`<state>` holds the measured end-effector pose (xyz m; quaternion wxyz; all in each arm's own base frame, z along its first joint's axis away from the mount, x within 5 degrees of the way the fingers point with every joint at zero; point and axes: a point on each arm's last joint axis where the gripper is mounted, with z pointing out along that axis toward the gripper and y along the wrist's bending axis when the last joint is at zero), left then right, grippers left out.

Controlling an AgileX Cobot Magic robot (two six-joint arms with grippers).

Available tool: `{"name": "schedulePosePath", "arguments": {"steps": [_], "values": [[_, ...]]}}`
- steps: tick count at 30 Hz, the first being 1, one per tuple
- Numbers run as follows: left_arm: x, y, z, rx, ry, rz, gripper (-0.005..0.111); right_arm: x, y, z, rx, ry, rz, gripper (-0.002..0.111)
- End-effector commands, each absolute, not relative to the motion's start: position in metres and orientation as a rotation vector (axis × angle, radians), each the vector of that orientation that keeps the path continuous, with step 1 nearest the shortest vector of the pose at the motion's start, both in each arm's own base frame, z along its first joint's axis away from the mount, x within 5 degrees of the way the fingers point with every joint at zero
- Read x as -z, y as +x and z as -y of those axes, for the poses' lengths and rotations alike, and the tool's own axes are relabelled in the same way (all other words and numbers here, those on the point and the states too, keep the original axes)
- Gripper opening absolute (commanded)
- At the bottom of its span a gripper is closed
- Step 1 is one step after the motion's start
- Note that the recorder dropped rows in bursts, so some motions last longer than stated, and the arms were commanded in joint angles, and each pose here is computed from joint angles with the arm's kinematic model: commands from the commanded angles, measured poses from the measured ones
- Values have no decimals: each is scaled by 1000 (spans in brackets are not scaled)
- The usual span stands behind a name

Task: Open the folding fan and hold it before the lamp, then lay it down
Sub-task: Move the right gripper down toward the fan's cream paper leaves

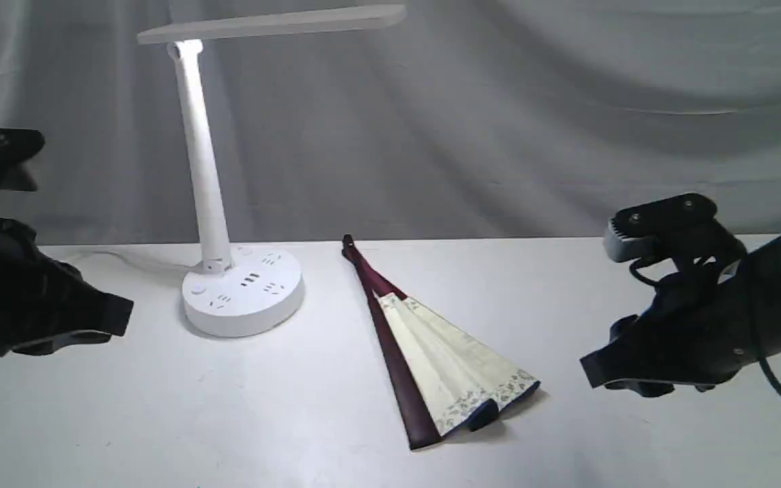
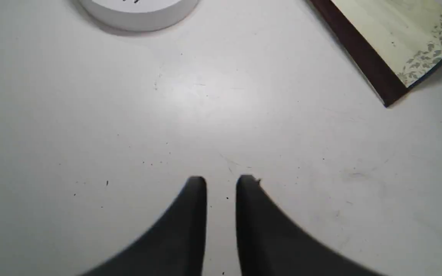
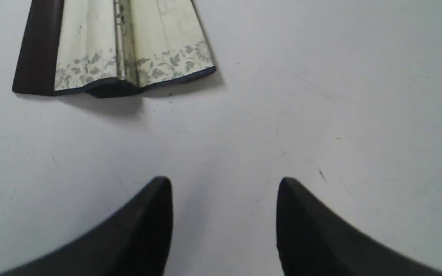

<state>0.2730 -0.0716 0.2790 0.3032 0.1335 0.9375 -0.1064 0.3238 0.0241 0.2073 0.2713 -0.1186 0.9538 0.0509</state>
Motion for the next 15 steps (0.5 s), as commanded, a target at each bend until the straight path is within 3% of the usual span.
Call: {"name": "schedulePosePath", "arguments": {"steps": [1,15], "values": [[-274,277,74,278,377,-2504,14,-206,334,-31,-156,-361,-2589,44],[-261,282,72,214,435,-2552,14,-205,380,-37,-219,-303,-2480,44]]}}
